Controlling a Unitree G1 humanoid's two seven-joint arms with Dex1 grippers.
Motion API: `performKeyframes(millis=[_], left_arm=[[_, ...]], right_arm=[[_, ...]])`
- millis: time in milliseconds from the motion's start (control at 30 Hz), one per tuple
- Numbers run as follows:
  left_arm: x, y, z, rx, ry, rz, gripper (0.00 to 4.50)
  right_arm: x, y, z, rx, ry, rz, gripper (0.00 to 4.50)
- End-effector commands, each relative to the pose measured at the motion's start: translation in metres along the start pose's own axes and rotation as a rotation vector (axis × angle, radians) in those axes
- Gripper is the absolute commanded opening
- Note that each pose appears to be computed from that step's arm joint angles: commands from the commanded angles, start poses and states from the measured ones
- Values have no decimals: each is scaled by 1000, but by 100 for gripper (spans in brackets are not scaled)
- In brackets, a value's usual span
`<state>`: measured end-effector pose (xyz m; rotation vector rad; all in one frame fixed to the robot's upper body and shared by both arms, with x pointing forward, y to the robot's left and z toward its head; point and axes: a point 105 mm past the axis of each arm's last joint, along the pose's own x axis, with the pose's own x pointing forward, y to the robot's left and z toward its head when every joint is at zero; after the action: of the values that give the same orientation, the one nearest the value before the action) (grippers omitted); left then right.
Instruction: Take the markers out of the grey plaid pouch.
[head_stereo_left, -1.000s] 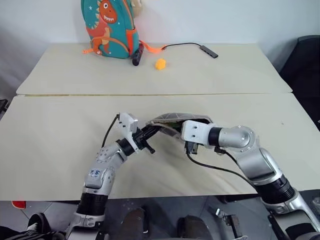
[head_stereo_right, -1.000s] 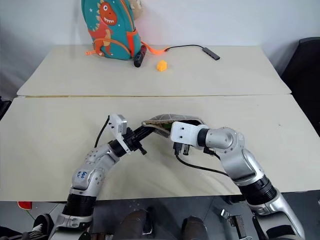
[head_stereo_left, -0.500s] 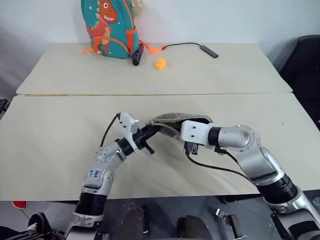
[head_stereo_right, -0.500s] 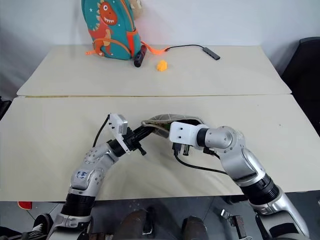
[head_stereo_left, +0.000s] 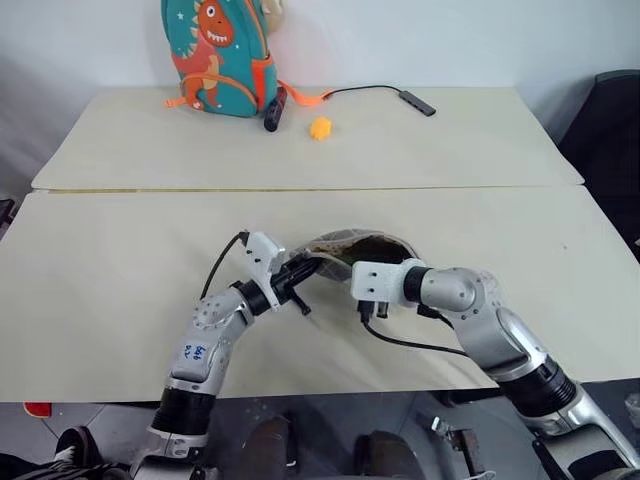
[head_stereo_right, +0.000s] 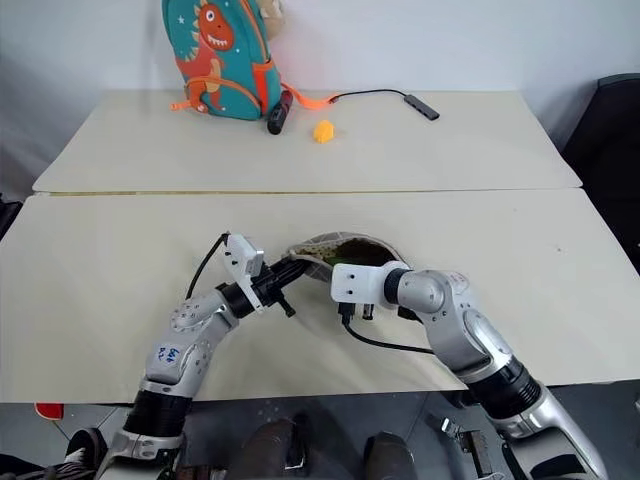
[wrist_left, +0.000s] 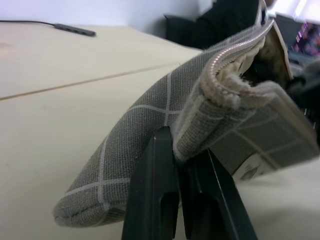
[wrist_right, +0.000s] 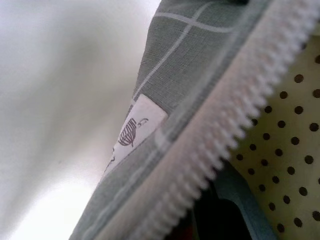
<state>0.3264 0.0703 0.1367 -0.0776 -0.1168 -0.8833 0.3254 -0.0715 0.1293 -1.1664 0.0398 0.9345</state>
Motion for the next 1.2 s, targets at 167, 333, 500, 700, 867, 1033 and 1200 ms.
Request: performKeyframes(millis=[167,333,500,700,867,1033,1200], left_arm=[[2,-8,35,76,-131,-47,0],[3,-29,38,113,-138,-172,0],[3,-38,49,127,-201,-220,0],[6,-31,53,110,-222,-174,0],[7,-29,58,68,-263,-158,0],[9,-33,50,66,-227,-170,0],[9,-26,49,20,-227,-128,0]], right_arm=[[6,30,19,-23,-114,122,57],[7,23,17,23,-96,129,57],[6,44,8,21,-41,270,57],[11,41,24,-14,-105,227,57],[11,53,16,-29,-66,268,57],[15,55,26,-97,-107,256,57],[16,52,29,-224,-124,222,57]])
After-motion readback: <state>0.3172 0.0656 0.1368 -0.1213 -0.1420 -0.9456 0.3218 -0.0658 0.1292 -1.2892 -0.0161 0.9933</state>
